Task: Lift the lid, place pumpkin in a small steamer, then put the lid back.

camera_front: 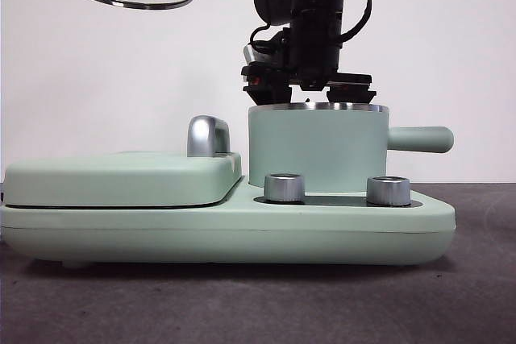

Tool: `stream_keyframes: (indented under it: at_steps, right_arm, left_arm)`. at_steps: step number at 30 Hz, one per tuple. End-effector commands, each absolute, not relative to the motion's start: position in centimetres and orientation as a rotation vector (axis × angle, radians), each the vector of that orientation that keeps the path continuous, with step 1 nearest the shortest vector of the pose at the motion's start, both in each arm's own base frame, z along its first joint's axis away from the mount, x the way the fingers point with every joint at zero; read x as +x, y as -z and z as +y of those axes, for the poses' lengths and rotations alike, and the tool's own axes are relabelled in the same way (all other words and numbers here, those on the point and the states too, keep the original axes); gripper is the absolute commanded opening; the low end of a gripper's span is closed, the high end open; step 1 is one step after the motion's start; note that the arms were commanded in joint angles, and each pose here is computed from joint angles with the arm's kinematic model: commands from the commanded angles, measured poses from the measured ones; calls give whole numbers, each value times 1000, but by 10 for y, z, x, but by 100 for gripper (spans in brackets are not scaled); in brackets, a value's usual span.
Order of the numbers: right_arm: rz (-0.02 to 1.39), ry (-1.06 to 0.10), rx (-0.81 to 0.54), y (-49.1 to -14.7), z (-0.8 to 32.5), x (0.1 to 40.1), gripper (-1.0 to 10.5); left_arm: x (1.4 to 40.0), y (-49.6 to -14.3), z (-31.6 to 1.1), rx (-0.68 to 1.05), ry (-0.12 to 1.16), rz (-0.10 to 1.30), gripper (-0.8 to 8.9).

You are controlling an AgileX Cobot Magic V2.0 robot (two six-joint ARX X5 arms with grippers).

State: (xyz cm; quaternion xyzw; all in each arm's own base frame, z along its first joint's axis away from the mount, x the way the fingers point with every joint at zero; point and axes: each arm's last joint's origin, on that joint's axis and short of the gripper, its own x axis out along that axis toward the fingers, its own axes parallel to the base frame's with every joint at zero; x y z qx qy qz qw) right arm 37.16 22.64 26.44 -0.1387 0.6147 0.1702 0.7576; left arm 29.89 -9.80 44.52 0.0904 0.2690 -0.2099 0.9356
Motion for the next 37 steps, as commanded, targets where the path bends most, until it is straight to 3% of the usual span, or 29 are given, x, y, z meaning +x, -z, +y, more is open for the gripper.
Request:
stream_keyframes:
  at_steps: [1, 27, 32, 37]
  right_arm:
    - [1338, -376, -314, -260, 231, 375, 346]
    - [1380, -388, -305, -250, 232, 378, 349]
    - [1381, -384, -302, -250, 230, 379, 547]
    - [1376, -383, -299, -250, 229, 380, 549]
  left_arm:
    - [300, -457, -99, 170, 429, 489, 57]
    - [300, -457, -99, 165, 428, 490, 57]
    - [300, -457, -99, 165, 428, 490, 57]
    - [301, -457, -99, 165, 428, 488, 57]
